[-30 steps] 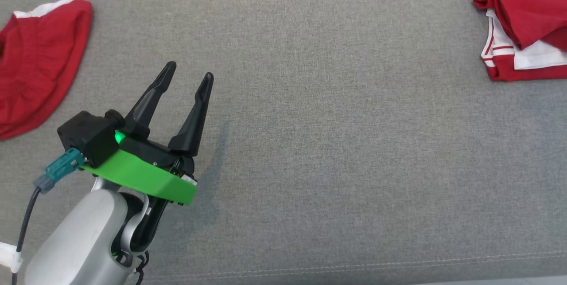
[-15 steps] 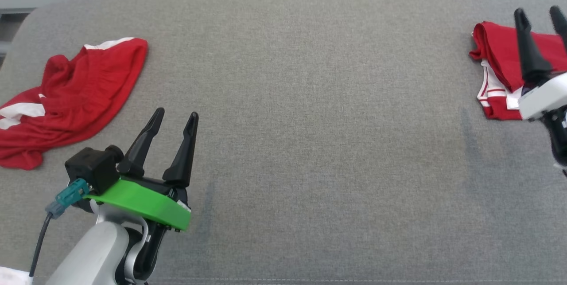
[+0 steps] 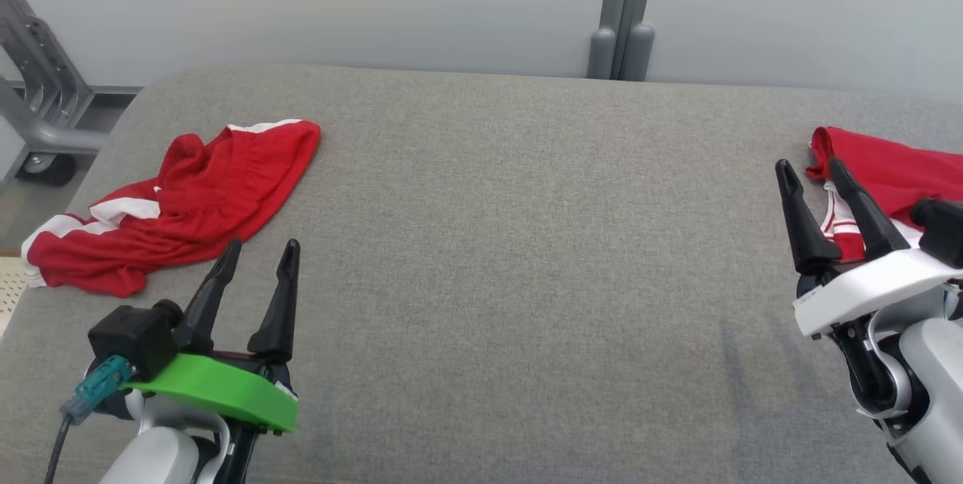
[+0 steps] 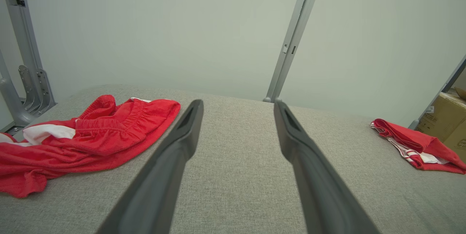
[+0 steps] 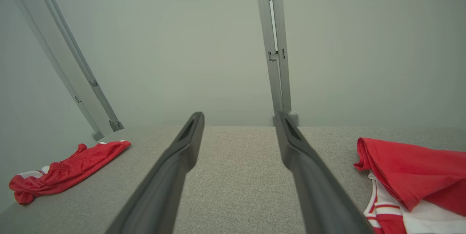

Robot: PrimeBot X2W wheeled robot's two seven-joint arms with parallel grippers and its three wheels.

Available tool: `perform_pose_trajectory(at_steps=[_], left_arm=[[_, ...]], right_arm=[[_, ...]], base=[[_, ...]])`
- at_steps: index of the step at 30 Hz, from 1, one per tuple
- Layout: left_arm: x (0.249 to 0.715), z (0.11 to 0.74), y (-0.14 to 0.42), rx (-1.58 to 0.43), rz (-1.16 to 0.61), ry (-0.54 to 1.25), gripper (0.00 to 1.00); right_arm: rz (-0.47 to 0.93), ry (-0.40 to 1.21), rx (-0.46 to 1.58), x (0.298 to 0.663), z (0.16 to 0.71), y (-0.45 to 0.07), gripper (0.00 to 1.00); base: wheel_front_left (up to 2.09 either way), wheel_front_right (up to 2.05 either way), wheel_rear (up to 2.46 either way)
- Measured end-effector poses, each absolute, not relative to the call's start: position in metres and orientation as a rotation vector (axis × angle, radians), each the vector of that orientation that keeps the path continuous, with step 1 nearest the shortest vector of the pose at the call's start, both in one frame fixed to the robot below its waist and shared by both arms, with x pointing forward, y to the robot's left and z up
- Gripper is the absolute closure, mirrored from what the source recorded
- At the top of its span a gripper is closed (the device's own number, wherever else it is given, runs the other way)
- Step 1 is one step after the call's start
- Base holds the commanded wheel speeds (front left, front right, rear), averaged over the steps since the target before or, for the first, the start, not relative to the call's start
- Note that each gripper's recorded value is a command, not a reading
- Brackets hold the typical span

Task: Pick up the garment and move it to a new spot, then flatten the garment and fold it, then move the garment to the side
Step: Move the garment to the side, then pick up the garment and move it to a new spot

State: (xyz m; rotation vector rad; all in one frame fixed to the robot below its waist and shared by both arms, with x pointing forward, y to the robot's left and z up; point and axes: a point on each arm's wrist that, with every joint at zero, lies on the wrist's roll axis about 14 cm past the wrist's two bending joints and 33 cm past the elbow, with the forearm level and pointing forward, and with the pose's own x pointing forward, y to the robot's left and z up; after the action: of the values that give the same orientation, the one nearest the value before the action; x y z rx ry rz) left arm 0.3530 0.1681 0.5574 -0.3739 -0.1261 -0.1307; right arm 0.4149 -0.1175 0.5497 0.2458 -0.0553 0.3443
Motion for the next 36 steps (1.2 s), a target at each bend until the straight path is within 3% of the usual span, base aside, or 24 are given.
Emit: perform_pose_trajectory(at_steps=[13, 36], left_arm=[[0.336, 0.566, 0.186, -0.354, -0.062, -0.181, 0.0], [0.338, 0.562, 0.171, -0.361, -0.081, -0.175, 0.0]], right_arm=[[0.376, -0.085, 0.132, 0.377, 0.544, -0.109, 0.0], [0.289, -0.091, 0.122, 0.355, 0.536, -0.129, 0.0]], base=[[0.0, 0.0, 0.0], [0.0, 0.0, 0.0]])
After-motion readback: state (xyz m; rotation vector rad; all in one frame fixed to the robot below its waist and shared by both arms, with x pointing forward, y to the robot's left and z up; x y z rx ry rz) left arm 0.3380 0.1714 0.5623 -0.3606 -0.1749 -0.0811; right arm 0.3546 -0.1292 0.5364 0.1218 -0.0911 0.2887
